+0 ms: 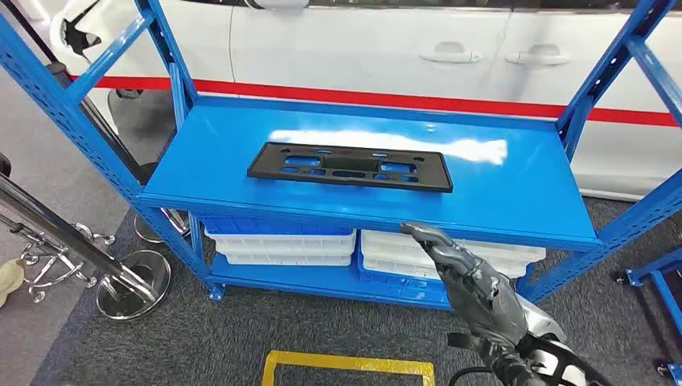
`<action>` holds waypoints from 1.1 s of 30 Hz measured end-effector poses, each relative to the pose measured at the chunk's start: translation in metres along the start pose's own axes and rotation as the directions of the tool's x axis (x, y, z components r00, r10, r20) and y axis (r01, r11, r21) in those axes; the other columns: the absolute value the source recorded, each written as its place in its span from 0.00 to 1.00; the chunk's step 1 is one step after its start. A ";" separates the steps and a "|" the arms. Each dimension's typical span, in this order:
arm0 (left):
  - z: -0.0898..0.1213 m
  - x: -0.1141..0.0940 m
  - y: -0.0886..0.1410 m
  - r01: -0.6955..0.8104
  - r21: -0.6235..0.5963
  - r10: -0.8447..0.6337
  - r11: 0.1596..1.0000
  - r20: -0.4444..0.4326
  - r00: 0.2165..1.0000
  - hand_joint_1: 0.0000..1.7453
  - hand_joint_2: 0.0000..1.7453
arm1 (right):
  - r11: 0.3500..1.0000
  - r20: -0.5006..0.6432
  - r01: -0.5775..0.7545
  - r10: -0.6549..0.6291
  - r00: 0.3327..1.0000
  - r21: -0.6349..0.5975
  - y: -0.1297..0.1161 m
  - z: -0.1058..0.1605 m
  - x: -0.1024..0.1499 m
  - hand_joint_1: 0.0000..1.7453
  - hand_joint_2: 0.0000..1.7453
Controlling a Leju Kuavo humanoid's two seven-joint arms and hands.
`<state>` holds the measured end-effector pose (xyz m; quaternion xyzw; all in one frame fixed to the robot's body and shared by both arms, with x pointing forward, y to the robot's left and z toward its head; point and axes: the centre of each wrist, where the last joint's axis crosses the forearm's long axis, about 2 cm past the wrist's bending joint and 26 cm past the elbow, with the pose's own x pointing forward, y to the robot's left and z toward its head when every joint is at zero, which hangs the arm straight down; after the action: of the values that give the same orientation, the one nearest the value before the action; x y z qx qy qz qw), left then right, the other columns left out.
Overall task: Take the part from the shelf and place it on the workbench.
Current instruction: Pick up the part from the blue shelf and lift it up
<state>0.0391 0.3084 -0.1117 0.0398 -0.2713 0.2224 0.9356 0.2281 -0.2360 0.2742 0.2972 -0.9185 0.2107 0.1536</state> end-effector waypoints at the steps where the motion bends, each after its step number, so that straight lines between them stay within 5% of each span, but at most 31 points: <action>1: 0.000 0.000 0.000 0.000 0.001 0.000 1.000 -0.001 1.000 0.00 0.00 | 1.000 0.000 0.000 0.000 1.000 0.000 0.000 0.000 0.000 0.00 0.00; 22: 0.000 0.001 -0.002 0.019 -0.020 -0.019 1.000 0.006 1.000 0.00 0.00 | 1.000 -0.007 0.005 -0.005 1.000 0.006 -0.001 0.000 -0.002 0.00 0.00; 32: 0.001 -0.002 0.000 0.023 -0.021 -0.023 1.000 0.002 1.000 0.00 0.00 | 1.000 -0.138 0.020 -0.023 0.990 -0.019 0.007 0.020 -0.010 0.00 0.00; 33: 0.001 -0.003 0.000 0.024 -0.021 -0.024 0.999 0.001 1.000 0.00 0.00 | 0.999 -0.156 0.023 -0.026 0.987 -0.022 0.007 0.022 -0.011 0.00 0.25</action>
<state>0.0363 0.3067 -0.1120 0.0332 -0.2733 0.2082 0.9386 0.2286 -0.2360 0.2487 0.2895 -0.9019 0.2224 0.2309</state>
